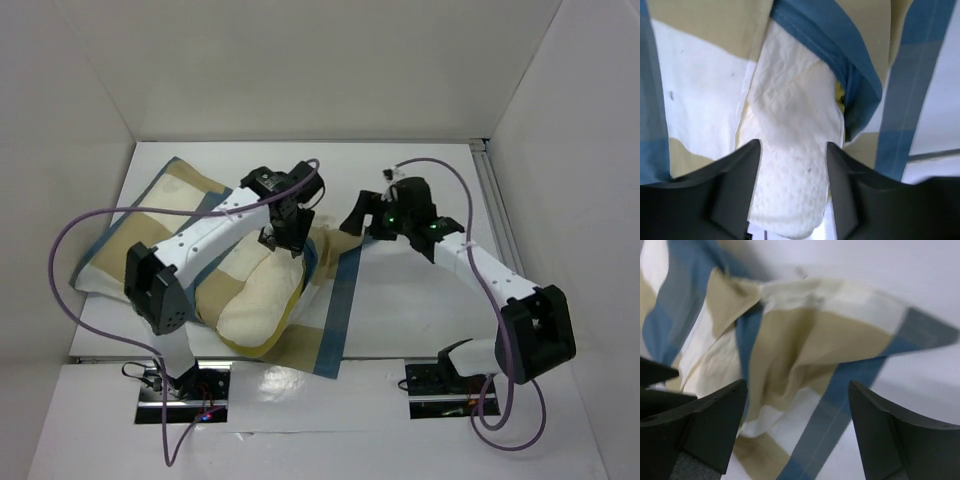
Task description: Put the pillow into the pillowcase
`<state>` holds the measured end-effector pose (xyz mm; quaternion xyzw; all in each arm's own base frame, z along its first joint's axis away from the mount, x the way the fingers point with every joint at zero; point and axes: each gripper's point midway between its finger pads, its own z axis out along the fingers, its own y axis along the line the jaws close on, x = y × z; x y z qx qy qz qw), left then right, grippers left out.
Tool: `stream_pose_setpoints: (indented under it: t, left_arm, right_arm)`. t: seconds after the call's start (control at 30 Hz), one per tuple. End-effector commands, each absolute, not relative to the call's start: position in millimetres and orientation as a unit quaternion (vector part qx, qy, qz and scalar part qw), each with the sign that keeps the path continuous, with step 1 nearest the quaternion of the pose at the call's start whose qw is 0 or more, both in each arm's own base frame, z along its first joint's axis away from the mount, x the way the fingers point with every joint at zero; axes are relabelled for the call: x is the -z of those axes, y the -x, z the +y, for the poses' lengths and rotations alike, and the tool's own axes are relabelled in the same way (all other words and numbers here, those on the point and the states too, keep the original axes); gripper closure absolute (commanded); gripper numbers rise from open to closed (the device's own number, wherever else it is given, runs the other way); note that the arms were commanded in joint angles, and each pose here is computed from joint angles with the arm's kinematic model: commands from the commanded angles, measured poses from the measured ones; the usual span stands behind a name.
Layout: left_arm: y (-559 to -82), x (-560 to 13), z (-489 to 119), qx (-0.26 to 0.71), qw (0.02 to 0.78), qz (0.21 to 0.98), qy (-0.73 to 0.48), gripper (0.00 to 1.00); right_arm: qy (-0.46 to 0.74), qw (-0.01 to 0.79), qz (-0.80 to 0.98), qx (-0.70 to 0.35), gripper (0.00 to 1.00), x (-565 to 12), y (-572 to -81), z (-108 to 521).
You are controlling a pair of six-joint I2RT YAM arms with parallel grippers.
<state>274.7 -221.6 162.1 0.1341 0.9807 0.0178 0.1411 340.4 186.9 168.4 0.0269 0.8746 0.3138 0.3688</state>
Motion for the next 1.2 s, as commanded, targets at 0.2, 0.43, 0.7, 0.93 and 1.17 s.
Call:
stream_pose_setpoints:
  t: [0.2,0.43,0.7,0.93,1.17]
  left_arm:
    - [-286.4,-219.6,-154.6,-0.009,0.222,0.974,0.047,0.30]
    - [-299.2,-257.9,-130.3,0.070,0.292,0.949,0.099,0.30]
    - [-282.0,-224.0,-135.7,0.076,0.241,0.966,0.055,0.26]
    - [-253.3,-205.6,-202.1,0.129,0.238,0.959,-0.082,0.00]
    - [-261.8,-181.6,-248.0,0.074,0.246,0.959,-0.118,0.00]
  right_arm:
    - [0.133,0.252,0.839,-0.463,0.01,-160.1,-251.8,327.1]
    - [0.150,0.204,0.846,-0.469,0.02,-138.4,-224.0,382.4]
    - [0.073,0.268,0.883,-0.379,1.00,-119.4,-300.5,349.5]
    - [0.057,0.317,0.869,-0.375,1.00,-145.4,-382.2,318.1]
    - [0.042,0.337,0.853,-0.396,0.02,-174.5,-387.5,286.9]
